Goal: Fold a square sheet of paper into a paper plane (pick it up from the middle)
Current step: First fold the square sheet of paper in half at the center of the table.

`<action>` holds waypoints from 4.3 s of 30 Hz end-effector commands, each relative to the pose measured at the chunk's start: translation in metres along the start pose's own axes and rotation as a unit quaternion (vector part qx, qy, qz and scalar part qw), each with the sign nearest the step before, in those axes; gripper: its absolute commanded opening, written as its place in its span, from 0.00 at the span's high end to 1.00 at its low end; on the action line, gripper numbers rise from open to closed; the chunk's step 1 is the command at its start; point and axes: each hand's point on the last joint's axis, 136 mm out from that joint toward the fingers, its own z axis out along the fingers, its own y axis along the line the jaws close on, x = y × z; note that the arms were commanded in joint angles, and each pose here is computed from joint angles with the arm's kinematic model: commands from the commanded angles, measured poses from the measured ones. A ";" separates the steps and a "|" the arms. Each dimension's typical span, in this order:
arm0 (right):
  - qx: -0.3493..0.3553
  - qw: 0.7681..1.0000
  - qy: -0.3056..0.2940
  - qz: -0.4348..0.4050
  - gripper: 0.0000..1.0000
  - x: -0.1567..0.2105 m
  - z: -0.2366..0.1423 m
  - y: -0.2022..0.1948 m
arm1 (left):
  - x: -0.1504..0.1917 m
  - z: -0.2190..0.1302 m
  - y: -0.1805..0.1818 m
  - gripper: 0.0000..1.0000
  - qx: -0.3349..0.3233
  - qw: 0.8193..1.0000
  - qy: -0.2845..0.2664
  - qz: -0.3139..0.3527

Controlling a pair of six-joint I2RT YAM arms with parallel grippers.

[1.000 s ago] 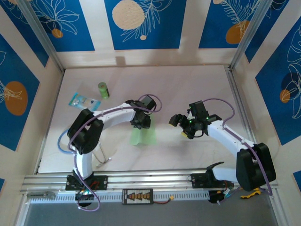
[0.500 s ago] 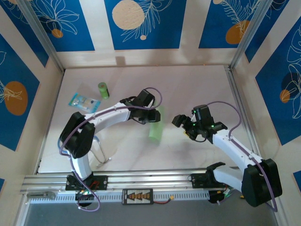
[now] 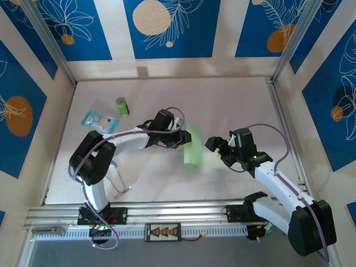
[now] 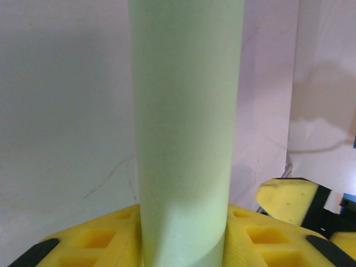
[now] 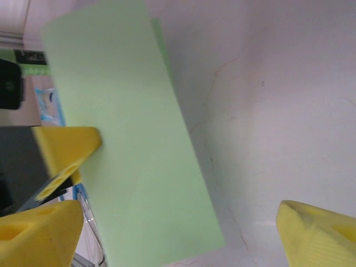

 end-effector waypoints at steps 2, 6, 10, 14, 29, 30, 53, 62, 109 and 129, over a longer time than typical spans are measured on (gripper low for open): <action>-0.030 0.999 0.010 -0.011 0.11 0.001 0.001 0.011 | 0.000 0.010 0.024 0.63 -0.011 1.000 0.000 -0.023; -0.030 0.999 0.021 -0.005 0.11 0.004 0.004 0.011 | 0.002 0.015 0.041 0.64 -0.033 0.999 0.000 -0.027; -0.029 0.999 0.032 -0.001 0.11 0.006 0.006 0.010 | 0.002 0.014 0.050 0.62 -0.057 0.998 0.002 -0.019; -0.027 0.999 0.036 0.004 0.11 0.007 0.008 0.010 | -0.001 0.009 0.052 0.56 -0.079 0.997 -0.001 -0.002; -0.018 0.999 0.049 0.008 0.11 0.012 0.017 0.010 | -0.007 -0.011 0.064 0.41 -0.152 0.987 -0.021 0.037; -0.017 0.999 0.051 0.008 0.11 0.012 0.018 0.010 | -0.006 -0.011 0.065 0.42 -0.154 0.987 -0.017 0.038; 0.005 0.998 0.065 0.009 0.11 0.018 0.026 0.002 | 0.003 0.001 0.089 0.46 -0.201 0.976 0.045 0.068; 0.027 0.997 0.062 0.021 0.11 0.015 0.024 -0.011 | 0.004 0.000 0.100 0.47 -0.230 0.967 0.062 0.091; 0.026 0.997 0.069 0.027 0.11 0.016 0.027 -0.011 | -0.002 0.005 0.120 0.44 -0.290 0.941 0.099 0.141; 0.029 0.997 0.072 0.031 0.11 0.017 0.029 -0.013 | 0.001 0.010 0.126 0.43 -0.298 0.938 0.108 0.144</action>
